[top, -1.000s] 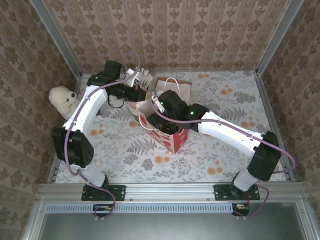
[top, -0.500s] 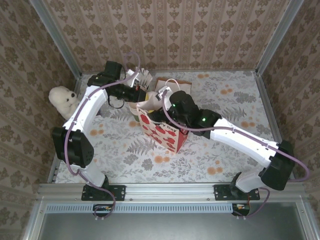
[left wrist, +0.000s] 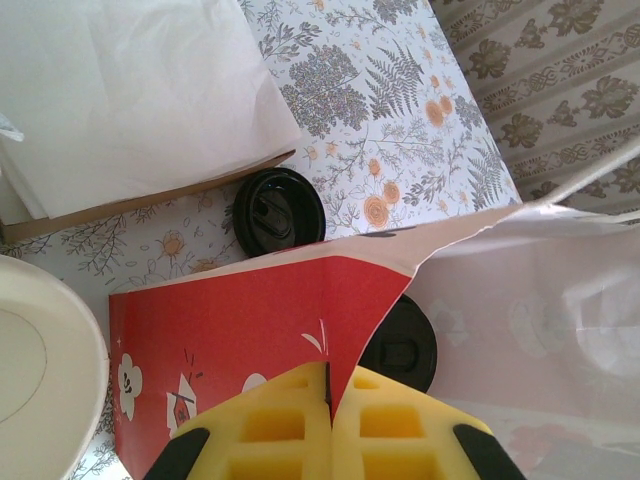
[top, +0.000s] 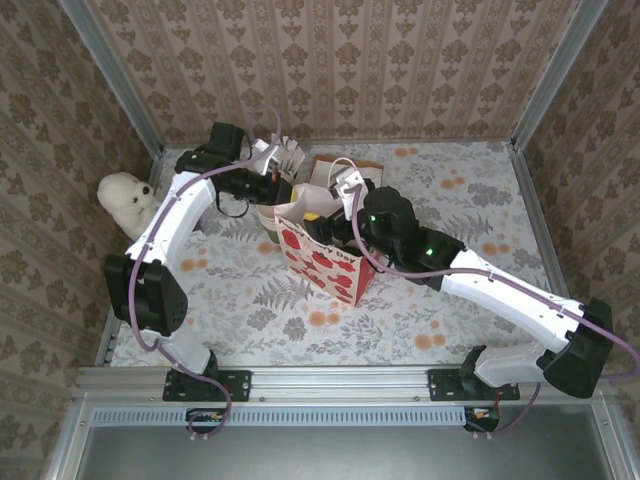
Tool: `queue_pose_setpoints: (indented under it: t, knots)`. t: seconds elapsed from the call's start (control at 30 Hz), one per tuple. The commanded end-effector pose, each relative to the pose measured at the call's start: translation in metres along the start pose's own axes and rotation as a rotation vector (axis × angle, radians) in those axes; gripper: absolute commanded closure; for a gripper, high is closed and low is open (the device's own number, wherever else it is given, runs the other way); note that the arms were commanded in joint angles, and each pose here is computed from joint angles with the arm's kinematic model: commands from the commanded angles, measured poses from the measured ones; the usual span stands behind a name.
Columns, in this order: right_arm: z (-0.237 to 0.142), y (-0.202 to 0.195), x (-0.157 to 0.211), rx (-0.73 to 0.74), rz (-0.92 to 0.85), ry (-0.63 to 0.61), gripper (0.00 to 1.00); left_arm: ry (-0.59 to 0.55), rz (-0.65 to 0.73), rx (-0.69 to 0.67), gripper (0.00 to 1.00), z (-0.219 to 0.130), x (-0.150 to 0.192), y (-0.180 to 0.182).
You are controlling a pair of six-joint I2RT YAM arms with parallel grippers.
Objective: Pack the takeout coffee
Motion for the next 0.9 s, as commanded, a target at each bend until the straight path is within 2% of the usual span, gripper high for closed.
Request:
queue_pose_setpoints:
  t: [0.0,0.17,0.3,0.47,0.5,0.6,0.67,0.8,0.87]
  knots:
    - [-0.014,-0.008,-0.014,0.066,0.074,-0.091,0.00,-0.016,0.019,0.014,1.00,-0.006,0.002,-0.010]
    - [-0.032,-0.012,-0.018,0.034,0.186,-0.126,0.00,-0.027,0.012,0.014,1.00,-0.007,0.003,-0.011]
    - [-0.060,-0.021,-0.015,0.074,0.318,-0.034,0.00,-0.072,0.021,-0.008,1.00,-0.010,0.004,-0.013]
    - [-0.102,-0.037,0.010,0.167,0.522,0.072,0.00,-0.075,0.010,0.004,1.00,-0.010,0.003,-0.013]
    - [-0.110,-0.041,0.018,0.212,0.582,0.090,0.02,-0.077,0.006,0.001,1.00,-0.011,0.003,-0.013]
    - [-0.123,-0.049,0.037,0.318,0.705,0.145,0.16,-0.082,-0.008,-0.002,1.00,-0.011,0.004,-0.014]
    - [-0.125,-0.050,0.043,0.354,0.761,0.183,0.18,-0.090,-0.014,-0.001,1.00,-0.011,0.004,-0.014]
    - [-0.106,-0.036,0.039,0.252,0.813,0.276,0.22,-0.087,-0.022,0.004,1.00,-0.012,0.005,-0.016]
    - [-0.099,-0.035,0.036,0.299,0.802,0.337,0.25,-0.085,-0.023,0.006,1.00,-0.013,0.005,-0.017]
Point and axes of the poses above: each hand's point on the last joint's axis, 136 mm out from that joint toward the fingers, its own z axis out along the fingers, its own y axis along the line the jaws close on, x = y × z, the point moved 10 cm from there along -z, back along the fingers, and after that the axes turned 2 degrees about z, right-handed, at the moved point
